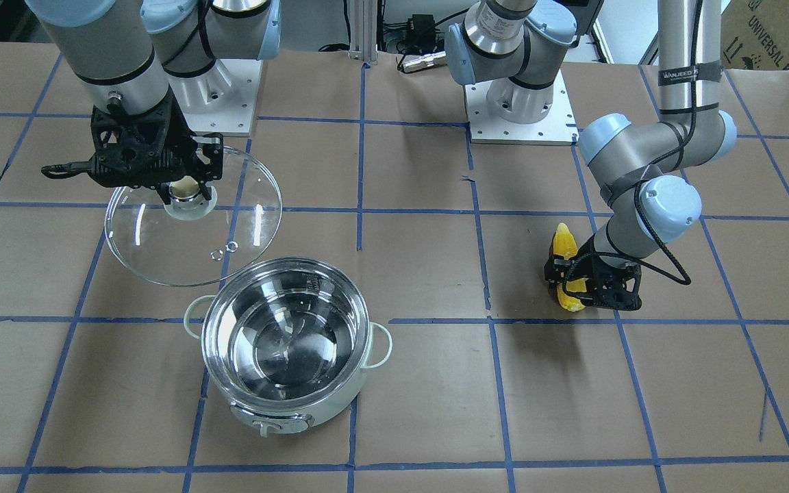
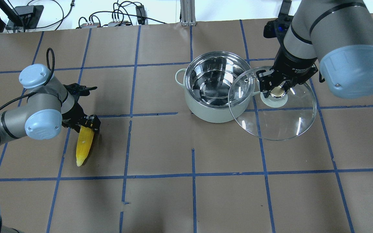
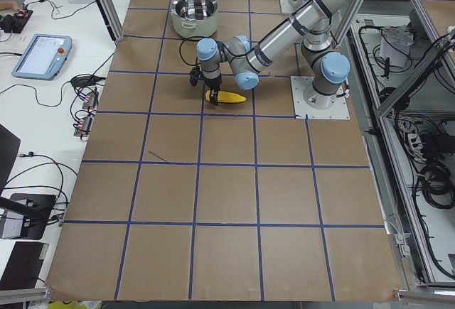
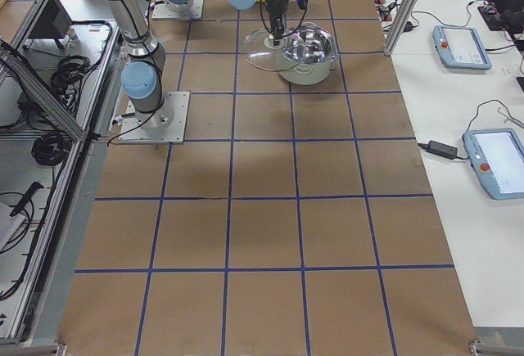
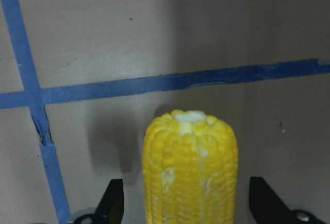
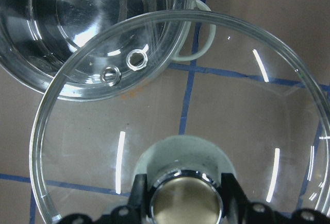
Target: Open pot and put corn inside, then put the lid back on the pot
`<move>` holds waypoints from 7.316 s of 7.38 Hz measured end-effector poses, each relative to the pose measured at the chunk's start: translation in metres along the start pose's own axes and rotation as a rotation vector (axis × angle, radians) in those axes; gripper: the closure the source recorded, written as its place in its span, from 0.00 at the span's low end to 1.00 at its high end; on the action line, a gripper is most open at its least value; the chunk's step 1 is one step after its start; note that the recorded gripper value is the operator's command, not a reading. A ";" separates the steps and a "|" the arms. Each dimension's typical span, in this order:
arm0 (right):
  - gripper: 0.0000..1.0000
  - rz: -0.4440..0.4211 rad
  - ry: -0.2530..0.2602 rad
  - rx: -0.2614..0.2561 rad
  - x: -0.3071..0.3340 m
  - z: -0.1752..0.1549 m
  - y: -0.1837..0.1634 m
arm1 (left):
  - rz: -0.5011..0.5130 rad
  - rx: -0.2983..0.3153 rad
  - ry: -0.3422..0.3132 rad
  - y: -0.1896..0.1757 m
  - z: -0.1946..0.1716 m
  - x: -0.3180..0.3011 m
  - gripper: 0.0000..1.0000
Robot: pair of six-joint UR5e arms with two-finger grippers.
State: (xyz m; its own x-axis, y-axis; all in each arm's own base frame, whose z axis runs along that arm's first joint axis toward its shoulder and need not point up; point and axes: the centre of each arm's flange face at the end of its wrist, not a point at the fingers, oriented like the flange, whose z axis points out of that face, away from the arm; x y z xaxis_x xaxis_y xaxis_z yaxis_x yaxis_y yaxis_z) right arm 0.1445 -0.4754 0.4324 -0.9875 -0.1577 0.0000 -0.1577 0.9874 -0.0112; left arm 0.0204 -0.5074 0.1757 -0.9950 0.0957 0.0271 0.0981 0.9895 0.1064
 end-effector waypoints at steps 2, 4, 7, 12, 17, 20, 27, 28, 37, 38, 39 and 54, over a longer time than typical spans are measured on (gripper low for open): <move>0.58 0.001 0.000 -0.001 0.001 0.000 0.000 | -0.020 0.018 -0.006 -0.004 -0.015 0.011 0.89; 0.58 0.000 0.000 -0.001 0.001 0.000 0.000 | -0.067 0.032 -0.012 -0.026 -0.051 0.044 0.89; 0.58 -0.001 0.000 -0.002 0.001 0.001 0.000 | -0.082 0.069 0.019 -0.076 -0.138 0.133 0.88; 0.58 -0.002 0.000 -0.001 0.000 0.000 0.000 | -0.042 0.164 0.076 -0.149 -0.209 0.327 0.86; 0.58 -0.001 0.001 -0.002 0.000 0.000 0.000 | 0.047 0.154 0.058 -0.181 -0.161 0.428 0.24; 0.58 -0.001 0.001 -0.002 0.000 0.001 0.000 | 0.039 0.128 0.046 -0.188 -0.131 0.438 0.00; 0.58 0.001 0.002 0.011 -0.002 -0.005 -0.001 | -0.001 0.169 0.045 -0.175 -0.214 0.314 0.00; 0.58 0.002 0.001 0.022 -0.005 -0.010 -0.004 | -0.021 0.171 0.029 -0.160 -0.231 0.272 0.00; 0.59 -0.101 -0.022 -0.014 -0.086 0.057 -0.164 | -0.017 0.159 -0.089 0.016 -0.309 0.151 0.00; 0.59 -0.102 -0.023 -0.023 -0.088 0.066 -0.166 | -0.022 0.165 -0.088 0.015 -0.314 0.150 0.00; 0.59 -0.104 -0.024 -0.030 -0.088 0.071 -0.167 | -0.028 0.168 -0.085 0.014 -0.323 0.147 0.00; 0.60 -0.121 -0.012 -0.037 -0.105 0.076 -0.160 | -0.038 0.126 -0.068 0.010 -0.324 0.142 0.00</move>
State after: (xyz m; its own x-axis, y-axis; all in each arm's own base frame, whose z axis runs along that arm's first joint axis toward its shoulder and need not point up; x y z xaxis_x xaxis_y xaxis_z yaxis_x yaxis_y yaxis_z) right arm 0.2731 -0.6173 0.3577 -0.9613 -0.2754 -0.0126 -0.2756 0.9609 0.0251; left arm -0.1145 -0.5187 0.5026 -0.9972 0.0610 -0.0426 0.0618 0.9979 -0.0194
